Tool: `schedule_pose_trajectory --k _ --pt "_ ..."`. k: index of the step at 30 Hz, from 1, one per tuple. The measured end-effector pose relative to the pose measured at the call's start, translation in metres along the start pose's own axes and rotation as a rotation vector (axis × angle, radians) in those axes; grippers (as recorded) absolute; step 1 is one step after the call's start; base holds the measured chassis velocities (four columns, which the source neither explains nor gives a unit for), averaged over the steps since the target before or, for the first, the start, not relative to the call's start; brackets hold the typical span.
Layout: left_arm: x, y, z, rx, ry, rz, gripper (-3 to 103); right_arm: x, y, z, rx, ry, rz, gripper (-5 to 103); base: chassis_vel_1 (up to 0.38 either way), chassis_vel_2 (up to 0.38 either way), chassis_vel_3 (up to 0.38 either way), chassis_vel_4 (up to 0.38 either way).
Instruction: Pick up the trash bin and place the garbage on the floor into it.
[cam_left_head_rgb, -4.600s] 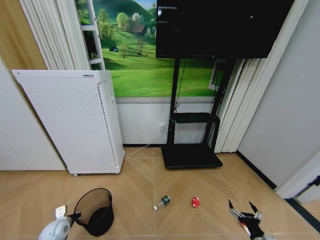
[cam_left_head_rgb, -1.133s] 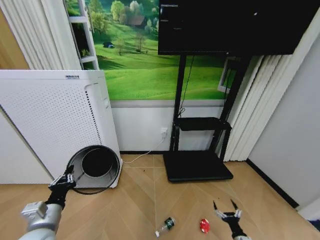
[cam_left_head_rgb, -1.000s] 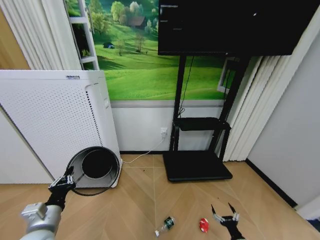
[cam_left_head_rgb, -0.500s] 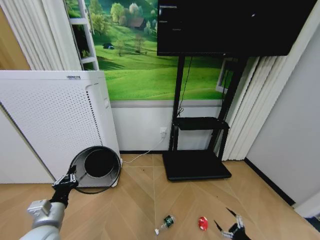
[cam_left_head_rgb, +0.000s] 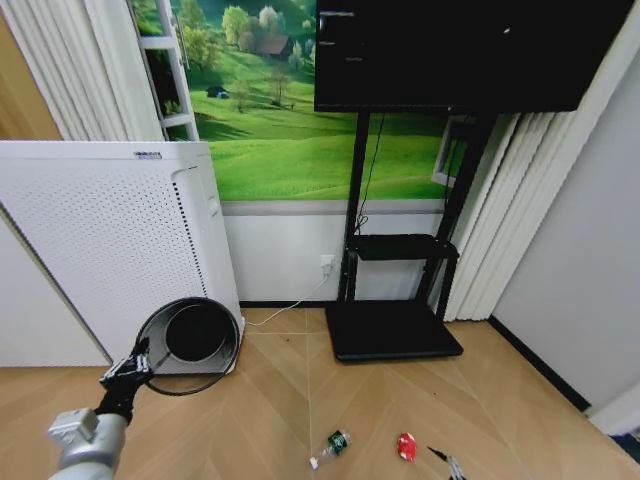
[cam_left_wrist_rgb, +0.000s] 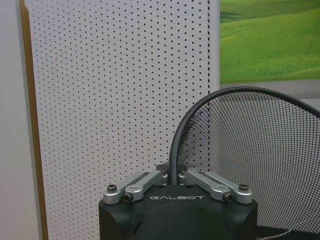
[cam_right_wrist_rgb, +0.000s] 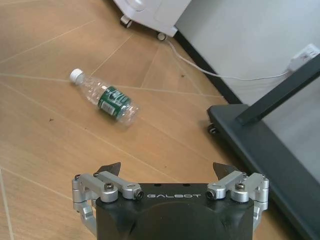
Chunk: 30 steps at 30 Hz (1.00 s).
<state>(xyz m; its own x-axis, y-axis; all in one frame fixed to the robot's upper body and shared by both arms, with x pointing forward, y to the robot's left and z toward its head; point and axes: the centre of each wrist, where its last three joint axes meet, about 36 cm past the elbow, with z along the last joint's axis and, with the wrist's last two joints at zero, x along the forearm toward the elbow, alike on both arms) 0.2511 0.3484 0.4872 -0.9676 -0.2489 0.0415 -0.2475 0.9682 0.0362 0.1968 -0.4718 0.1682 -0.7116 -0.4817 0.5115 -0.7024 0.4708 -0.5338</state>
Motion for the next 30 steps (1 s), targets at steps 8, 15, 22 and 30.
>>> schedule_pose_trajectory --k 8,15,22,30 --pt "0.013 0.000 -0.003 -0.016 0.007 -0.011 3 -0.051 -0.008 -0.015 0.153 -0.122 -0.116 100 0.000 0.000 0.000 0.000" --pt "0.017 0.002 -0.002 -0.022 0.014 -0.028 3 -0.090 -0.011 -0.048 0.248 -0.221 -0.191 100 0.000 0.000 0.000 0.000" --pt "0.020 0.003 0.002 -0.024 0.031 -0.038 3 -0.128 -0.011 -0.058 0.322 -0.261 -0.259 100 0.000 0.000 0.000 0.000" --pt "0.023 0.005 0.004 -0.036 0.038 -0.049 3 -0.189 -0.014 -0.073 0.355 -0.306 -0.314 100 0.000 0.000 0.000 0.000"
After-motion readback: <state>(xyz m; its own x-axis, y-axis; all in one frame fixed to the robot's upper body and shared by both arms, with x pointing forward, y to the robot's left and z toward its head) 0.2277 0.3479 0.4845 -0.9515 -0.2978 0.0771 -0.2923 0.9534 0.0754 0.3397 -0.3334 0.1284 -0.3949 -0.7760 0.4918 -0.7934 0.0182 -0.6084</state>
